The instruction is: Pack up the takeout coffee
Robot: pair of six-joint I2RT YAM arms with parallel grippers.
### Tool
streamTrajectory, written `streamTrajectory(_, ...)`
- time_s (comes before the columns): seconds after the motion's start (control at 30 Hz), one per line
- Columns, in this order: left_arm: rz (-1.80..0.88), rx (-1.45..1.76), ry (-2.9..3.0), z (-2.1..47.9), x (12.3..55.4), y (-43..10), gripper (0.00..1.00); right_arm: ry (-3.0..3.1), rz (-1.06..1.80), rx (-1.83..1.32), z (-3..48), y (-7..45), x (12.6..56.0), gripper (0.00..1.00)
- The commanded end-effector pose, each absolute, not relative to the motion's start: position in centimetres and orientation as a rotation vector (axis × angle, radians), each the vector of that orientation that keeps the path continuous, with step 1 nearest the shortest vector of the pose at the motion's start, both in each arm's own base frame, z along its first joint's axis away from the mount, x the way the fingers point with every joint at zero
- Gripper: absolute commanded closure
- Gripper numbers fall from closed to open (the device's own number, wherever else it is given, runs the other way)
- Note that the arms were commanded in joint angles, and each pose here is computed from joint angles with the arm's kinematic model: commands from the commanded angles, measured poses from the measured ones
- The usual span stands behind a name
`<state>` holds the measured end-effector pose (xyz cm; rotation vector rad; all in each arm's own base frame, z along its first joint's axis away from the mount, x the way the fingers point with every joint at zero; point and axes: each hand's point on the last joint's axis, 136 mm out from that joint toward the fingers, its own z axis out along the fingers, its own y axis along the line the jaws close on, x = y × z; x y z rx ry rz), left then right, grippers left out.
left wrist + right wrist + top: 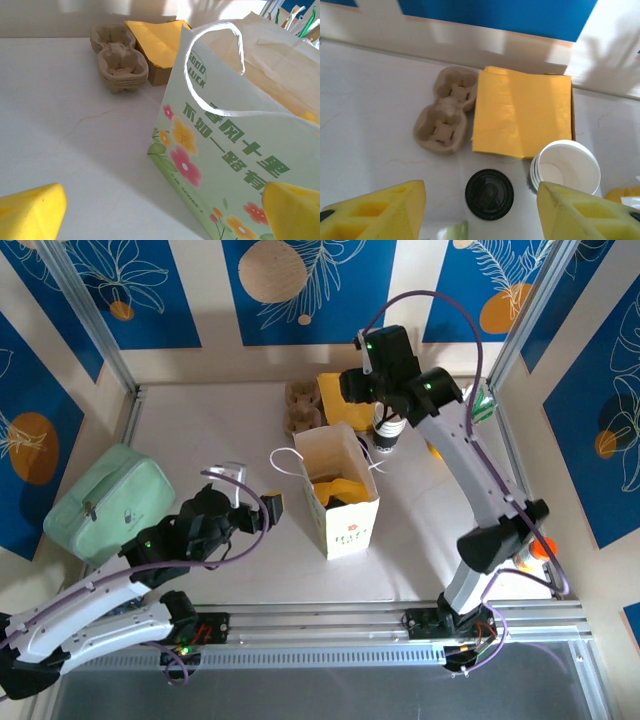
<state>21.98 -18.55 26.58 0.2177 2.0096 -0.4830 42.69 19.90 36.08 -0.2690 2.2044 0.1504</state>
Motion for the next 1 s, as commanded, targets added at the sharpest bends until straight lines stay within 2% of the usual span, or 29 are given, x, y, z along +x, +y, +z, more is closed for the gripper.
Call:
streamTrajectory(0.0, -0.528, 0.207, 1.977, 27.9, 22.5, -19.5, 0.01, 2.182, 0.15, -0.251, 36.3, 19.5, 45.7, 0.38)
streamTrajectory(0.17, -0.489, 0.251, 1.987, 28.0, 23.0, -20.1, 0.0, 2.287, 0.143, -0.116, 33.0, 17.2, 50.5, 0.37)
streamTrajectory(0.5, -0.459, 0.271, 1.972, 28.3, 23.3, -20.1, 0.0, 2.328, 0.169, -0.095, 26.7, 16.3, 57.5, 0.3)
streamTrajectory(0.97, -0.416, 0.3, 1.981, 28.3, 23.5, -20.1, 0.0, 2.321, 0.141, -0.103, 20.2, 16.1, 62.5, 0.3)
